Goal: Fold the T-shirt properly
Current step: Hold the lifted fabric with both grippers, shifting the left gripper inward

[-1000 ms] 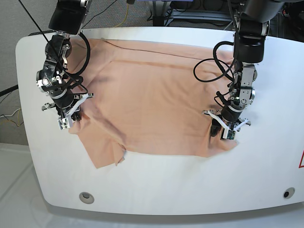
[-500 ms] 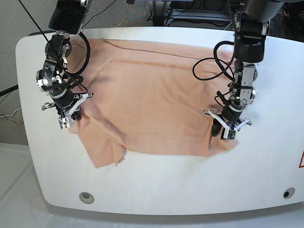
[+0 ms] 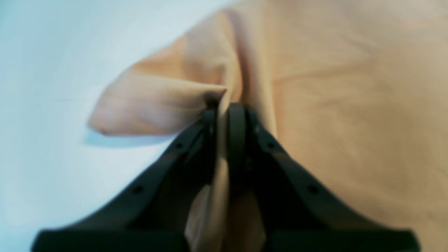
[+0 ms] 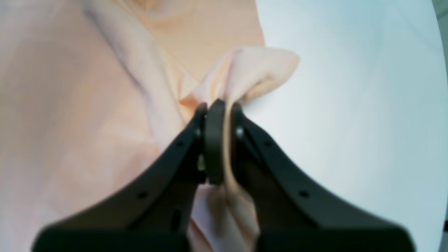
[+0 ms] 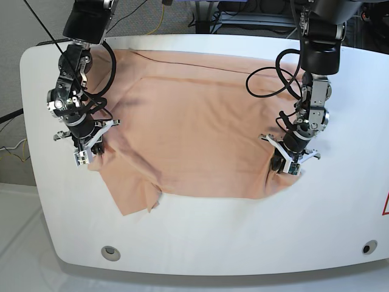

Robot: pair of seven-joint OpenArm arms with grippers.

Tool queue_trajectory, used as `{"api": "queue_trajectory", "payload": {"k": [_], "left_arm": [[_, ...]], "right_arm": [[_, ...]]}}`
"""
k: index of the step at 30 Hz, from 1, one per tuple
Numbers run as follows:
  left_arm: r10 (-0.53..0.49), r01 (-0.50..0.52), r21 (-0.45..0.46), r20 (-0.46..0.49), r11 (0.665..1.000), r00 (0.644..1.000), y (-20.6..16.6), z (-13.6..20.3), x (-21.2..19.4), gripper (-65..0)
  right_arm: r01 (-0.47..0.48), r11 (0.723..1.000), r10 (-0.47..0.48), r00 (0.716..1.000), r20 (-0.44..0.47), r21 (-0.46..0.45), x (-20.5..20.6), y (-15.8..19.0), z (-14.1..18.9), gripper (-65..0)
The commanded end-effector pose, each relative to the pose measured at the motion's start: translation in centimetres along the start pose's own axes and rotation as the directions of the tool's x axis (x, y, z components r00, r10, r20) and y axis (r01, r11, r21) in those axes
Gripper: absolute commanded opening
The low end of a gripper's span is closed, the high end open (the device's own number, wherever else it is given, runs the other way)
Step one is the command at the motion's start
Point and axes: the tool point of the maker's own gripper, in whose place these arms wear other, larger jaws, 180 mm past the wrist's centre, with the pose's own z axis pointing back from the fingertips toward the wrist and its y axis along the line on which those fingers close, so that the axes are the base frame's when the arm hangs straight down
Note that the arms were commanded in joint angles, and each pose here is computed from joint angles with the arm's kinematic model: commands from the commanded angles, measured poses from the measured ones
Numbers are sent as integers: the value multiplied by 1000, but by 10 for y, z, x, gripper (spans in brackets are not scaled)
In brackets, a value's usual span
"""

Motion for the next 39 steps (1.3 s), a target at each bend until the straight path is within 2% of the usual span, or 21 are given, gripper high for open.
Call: {"api": "queue_trajectory", "payload": {"k": [1, 14, 27, 35, 39], "left_arm": [[-31, 31, -6, 28, 999, 999, 1, -1, 18, -623], [-71, 73, -20, 97, 997, 993, -13, 16, 36, -623], [-89, 90, -12, 48, 996, 995, -8, 18, 30, -623], [-118, 119, -4, 84, 993, 989, -5, 23, 46, -623], [-134, 135, 3, 72, 991, 988, -2, 25, 50, -623]], "right_arm": [[-6, 1000, 6, 998, 65, -4, 22, -3, 3, -650], [-13, 1000, 13, 996, 83, -6, 28, -2, 6, -650], [-19, 1000, 20, 995, 99, -8, 34, -1, 9, -650], [-15, 1000, 15, 993, 119, -4, 39, 6, 12, -650], [-27, 1000, 29, 992, 120, -13, 43, 6, 18, -650]]}}
